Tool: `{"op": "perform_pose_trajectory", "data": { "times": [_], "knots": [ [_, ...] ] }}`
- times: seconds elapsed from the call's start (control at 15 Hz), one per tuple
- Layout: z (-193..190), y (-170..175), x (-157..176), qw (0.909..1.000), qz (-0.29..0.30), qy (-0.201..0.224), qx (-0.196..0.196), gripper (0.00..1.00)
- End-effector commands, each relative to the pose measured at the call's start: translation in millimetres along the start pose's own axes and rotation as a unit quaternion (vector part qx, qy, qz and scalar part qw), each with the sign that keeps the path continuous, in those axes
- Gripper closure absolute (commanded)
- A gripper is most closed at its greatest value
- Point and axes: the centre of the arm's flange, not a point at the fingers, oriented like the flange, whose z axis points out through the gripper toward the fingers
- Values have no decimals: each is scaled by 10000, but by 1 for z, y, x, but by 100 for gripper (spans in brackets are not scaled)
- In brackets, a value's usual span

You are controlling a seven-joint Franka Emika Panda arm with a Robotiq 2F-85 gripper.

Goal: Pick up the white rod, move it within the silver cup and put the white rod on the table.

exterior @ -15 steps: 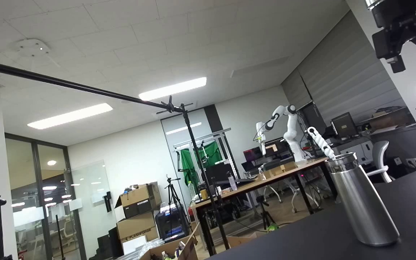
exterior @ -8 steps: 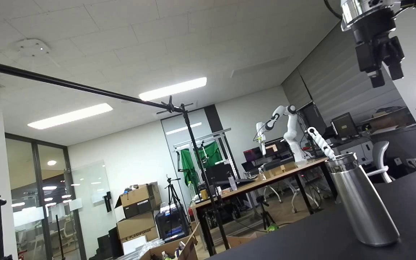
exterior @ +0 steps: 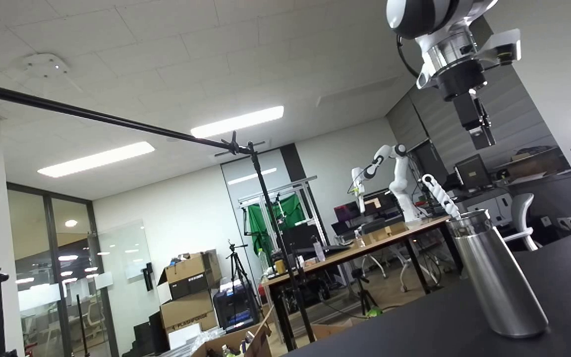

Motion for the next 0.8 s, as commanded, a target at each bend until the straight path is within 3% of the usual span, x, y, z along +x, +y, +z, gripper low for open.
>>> {"op": "perform_pose_trajectory", "data": {
  "times": [0.0, 0.4, 0.73],
  "knots": [
    [5, 33, 60, 9960, -658, -592, -151, 0],
    [12, 28, 133, 9758, -1512, -1401, -734, 0],
    [19, 0, 161, 9651, -1643, -1969, -529, 0]
  ]
}}
